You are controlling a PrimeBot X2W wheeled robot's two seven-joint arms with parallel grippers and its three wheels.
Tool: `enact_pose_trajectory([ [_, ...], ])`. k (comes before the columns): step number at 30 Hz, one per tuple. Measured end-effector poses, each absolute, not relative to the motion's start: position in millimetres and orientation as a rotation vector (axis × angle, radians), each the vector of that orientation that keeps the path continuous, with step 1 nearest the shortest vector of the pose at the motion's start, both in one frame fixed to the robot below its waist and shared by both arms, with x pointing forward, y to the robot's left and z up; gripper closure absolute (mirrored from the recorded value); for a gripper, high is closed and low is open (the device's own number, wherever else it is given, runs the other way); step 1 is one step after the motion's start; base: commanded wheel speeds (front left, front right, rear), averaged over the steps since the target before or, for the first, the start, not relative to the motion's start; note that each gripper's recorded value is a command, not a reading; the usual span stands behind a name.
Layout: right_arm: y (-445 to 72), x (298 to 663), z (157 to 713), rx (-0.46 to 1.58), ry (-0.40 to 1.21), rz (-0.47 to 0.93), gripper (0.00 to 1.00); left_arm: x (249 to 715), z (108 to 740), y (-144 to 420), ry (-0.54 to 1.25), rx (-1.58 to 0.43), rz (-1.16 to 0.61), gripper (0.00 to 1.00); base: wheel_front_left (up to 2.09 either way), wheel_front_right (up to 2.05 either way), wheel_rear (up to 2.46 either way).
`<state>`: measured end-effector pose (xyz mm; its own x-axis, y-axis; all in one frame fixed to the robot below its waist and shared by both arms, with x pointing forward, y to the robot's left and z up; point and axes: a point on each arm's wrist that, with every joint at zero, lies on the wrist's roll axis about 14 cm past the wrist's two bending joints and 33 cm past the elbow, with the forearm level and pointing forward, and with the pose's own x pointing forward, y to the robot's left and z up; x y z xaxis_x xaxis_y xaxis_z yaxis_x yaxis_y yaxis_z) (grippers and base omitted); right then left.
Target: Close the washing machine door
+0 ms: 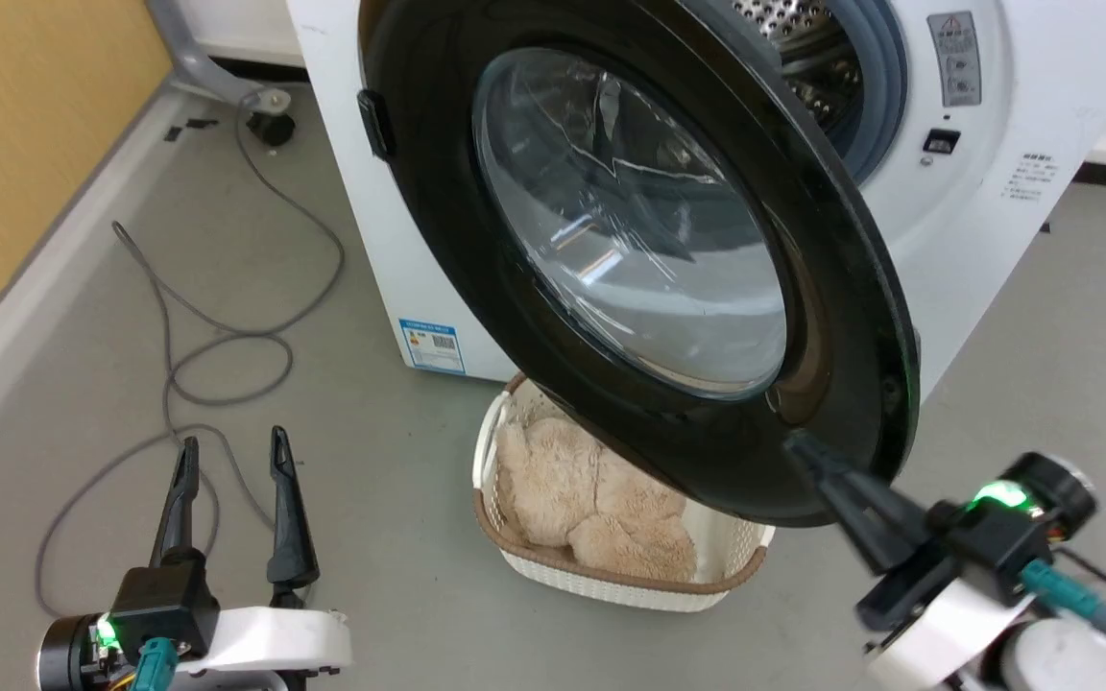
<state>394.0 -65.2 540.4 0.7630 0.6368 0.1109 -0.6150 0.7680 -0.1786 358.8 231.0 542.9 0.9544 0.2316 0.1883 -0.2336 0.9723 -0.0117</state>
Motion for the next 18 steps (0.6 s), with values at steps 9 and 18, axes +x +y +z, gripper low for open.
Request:
enact_pose_trajectory([
  [9, -115, 432, 521, -0.114, -0.102, 0.504, 1.00, 377, 534, 215, -0.166, 0.026, 0.192, 0.00, 0.00, 0.00, 0.00],
  [18, -157, 490, 511, -0.117, -0.078, 0.354, 1.00, 405, 524, 205, -0.147, 0.042, 0.165, 0.00, 0.00, 0.00, 0.00],
])
